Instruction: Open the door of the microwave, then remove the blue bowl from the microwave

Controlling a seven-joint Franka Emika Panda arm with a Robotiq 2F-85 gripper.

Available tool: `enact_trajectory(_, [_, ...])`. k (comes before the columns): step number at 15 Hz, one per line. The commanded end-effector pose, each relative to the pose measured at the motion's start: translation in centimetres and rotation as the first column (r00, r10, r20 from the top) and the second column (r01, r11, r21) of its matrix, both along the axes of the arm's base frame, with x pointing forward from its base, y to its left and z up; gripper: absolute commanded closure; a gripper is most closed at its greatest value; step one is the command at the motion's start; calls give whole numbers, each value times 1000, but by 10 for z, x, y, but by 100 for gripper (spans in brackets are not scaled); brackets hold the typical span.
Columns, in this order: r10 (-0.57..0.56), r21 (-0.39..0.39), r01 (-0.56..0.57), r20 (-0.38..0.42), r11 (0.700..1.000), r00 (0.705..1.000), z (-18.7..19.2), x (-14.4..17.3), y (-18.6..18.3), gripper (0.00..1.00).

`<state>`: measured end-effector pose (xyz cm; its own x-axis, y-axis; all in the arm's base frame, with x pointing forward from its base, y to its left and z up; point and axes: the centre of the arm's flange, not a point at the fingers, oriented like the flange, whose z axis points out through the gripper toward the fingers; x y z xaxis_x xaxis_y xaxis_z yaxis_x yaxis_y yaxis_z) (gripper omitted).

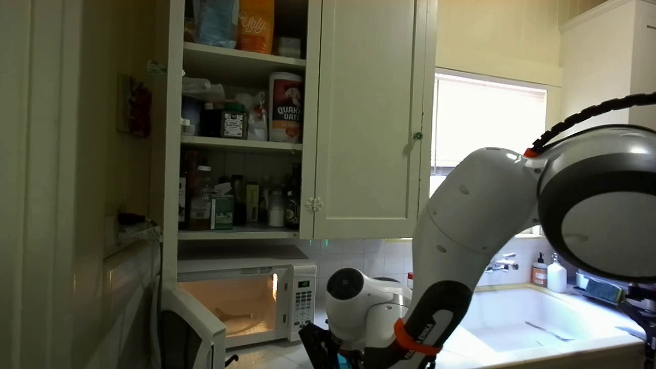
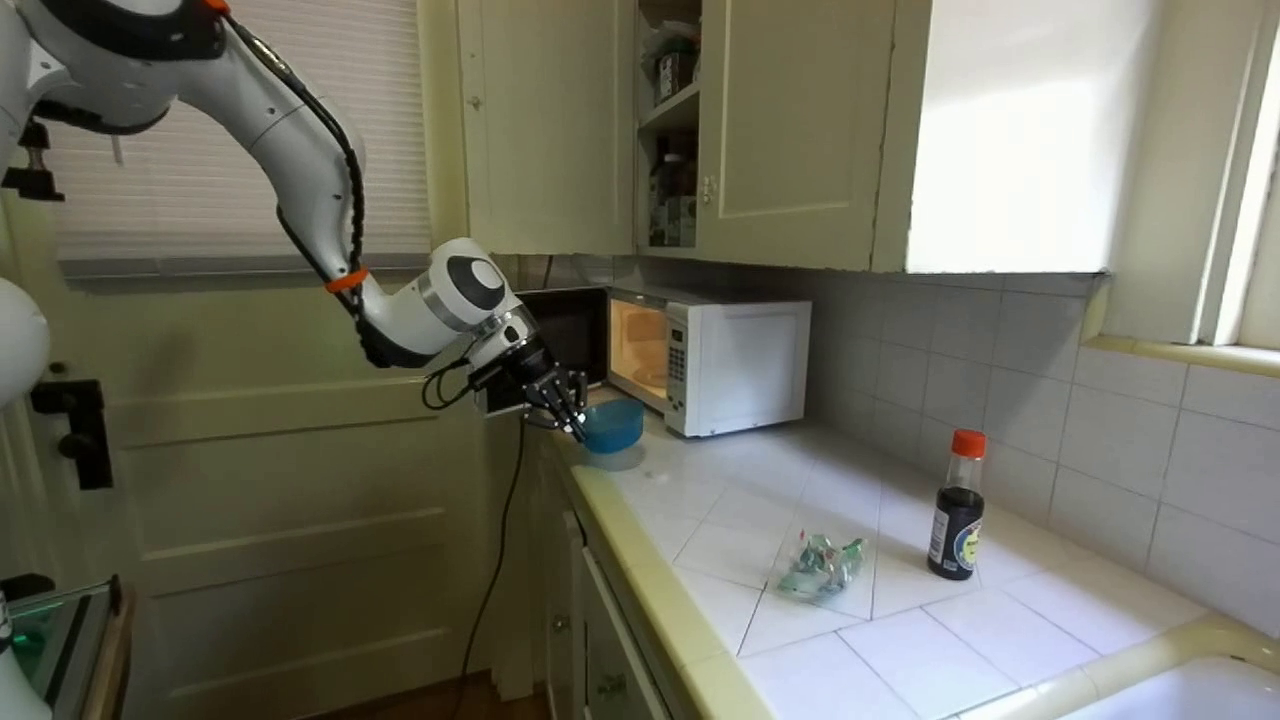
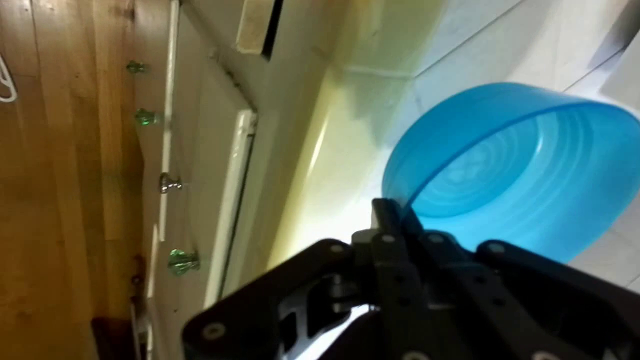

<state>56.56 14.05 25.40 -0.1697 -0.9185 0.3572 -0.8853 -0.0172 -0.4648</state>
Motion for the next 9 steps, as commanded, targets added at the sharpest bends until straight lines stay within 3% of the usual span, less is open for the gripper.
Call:
enact_trajectory(1, [-192,43,191,25,981,981,5,-68,-52,99])
enact_trajectory(2, [-236,64,234,38,970,971,-2,-68,-67,99])
enact_trajectory(3, [-159,18,159,8,987,987,-8,-35,-43,96])
enact_trajectory(4, [-196,25,195,10,980,981,-9,-41,-56,96])
enact_trajectory(5, [-108,35,109,-13,993,994,-18,-25,-36,99])
enact_trajectory(7, [-60,116,58,18,992,998,-13,1,-24,99])
enact_trajectory(9, [-83,177,74,43,981,996,7,14,-27,99])
